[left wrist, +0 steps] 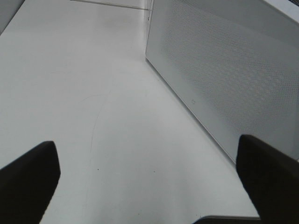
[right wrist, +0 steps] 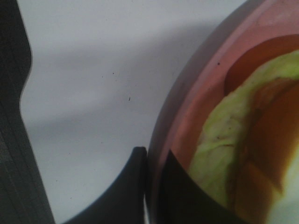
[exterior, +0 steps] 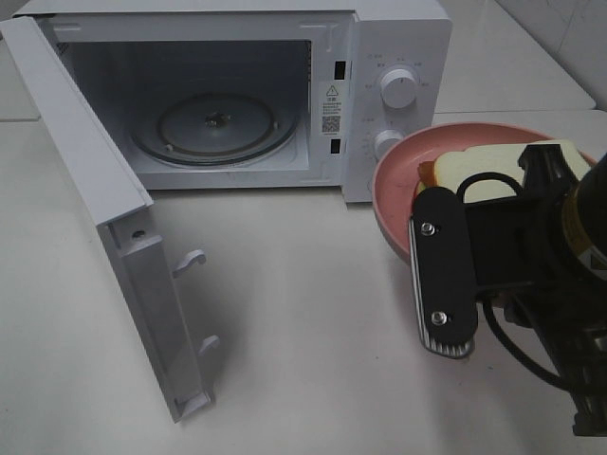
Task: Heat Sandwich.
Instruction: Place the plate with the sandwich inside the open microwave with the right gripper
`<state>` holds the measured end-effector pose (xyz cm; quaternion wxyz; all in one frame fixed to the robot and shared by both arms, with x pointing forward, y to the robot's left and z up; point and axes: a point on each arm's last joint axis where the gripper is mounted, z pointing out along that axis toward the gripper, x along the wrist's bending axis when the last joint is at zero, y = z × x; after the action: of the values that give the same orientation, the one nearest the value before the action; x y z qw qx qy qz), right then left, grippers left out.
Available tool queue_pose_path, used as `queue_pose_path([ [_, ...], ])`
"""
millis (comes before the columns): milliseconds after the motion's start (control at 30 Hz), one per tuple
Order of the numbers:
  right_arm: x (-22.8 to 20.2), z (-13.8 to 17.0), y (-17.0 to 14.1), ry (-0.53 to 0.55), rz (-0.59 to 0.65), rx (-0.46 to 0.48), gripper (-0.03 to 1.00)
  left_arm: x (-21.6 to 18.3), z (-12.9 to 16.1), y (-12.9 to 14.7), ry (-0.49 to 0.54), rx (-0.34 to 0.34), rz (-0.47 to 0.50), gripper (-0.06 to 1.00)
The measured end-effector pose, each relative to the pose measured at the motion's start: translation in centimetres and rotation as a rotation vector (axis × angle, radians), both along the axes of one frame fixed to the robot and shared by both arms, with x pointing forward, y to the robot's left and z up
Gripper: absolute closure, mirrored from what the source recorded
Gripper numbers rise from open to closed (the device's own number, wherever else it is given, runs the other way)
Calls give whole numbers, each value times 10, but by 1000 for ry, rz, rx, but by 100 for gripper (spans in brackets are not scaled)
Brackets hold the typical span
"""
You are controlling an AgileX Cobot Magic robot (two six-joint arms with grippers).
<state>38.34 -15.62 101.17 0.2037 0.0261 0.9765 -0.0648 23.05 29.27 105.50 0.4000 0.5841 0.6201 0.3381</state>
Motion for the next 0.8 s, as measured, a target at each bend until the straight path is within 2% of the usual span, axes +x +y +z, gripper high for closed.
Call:
queue_pose_path([
  [100,-1,-1,2,16,53,-1,92,0,0,0,0,0,0,-2],
  [167,-3,-2,5,55,147,-1,92,0,0,0,0,0,0,-2],
  [200,-3,-2,5,55,147,-1,92,0,0,0,0,0,0,-2],
  [333,-6,-3,8,93,279,-14,92,0,0,0,0,0,0,-2],
  [633,-6,-3,11,94,335,-5,92,0,0,0,0,0,0,-2],
  [800,-1,-3,12,87,446,-1,92,0,0,0,0,0,0,-2],
])
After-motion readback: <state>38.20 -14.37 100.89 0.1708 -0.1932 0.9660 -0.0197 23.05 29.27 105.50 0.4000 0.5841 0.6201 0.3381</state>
